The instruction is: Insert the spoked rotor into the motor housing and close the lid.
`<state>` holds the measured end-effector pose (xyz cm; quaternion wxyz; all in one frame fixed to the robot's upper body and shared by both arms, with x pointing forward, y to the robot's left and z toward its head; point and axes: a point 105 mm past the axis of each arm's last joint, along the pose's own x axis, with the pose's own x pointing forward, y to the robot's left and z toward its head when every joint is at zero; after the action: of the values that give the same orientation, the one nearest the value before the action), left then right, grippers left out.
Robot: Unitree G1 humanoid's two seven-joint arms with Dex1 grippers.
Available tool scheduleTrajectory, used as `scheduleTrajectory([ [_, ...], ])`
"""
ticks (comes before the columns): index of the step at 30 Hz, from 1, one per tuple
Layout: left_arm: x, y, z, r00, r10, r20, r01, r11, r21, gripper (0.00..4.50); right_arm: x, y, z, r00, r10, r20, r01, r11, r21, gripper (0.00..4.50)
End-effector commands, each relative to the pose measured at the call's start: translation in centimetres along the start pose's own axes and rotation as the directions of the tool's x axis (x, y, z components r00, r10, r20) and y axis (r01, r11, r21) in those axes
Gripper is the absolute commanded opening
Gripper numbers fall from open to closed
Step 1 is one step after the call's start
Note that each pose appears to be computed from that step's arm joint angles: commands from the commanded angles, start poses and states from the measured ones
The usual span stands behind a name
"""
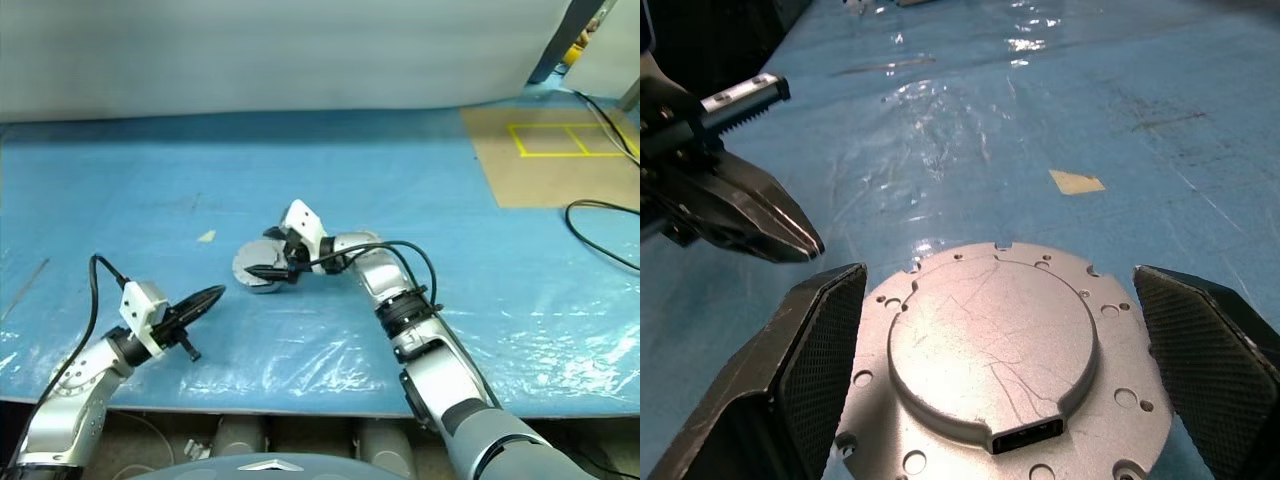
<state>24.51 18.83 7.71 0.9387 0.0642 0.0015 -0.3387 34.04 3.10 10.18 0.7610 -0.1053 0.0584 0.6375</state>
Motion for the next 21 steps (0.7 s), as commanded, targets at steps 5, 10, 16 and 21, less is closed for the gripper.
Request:
scheduleTrajectory([
  [5,-0.8,0.3,1.8,0.997,0.067,0.042,-0.069,0.996,0.052,0.0,1.0,0.1,-0.8,0.997,0.03,-0.073,-0.038,0.993,-0.112,4.47],
  [10,-1.2,0.7,1.9,0.994,0.1,0.038,-0.102,0.993,0.059,0.0,1.2,0.0,-0.7,0.996,0.034,-0.078,-0.045,0.989,-0.142,4.47],
  [16,-1.5,1.2,1.8,0.992,0.123,0.031,-0.125,0.99,0.071,0.0,1.6,0.4,-0.2,0.997,0.049,-0.062,-0.059,0.983,-0.174,3.87],
  [21,-1.6,1.4,1.7,0.992,0.127,0.024,-0.129,0.988,0.079,0.0,1.7,0.6,-0.4,0.997,0.038,-0.06,-0.048,0.983,-0.178,2.96],
])
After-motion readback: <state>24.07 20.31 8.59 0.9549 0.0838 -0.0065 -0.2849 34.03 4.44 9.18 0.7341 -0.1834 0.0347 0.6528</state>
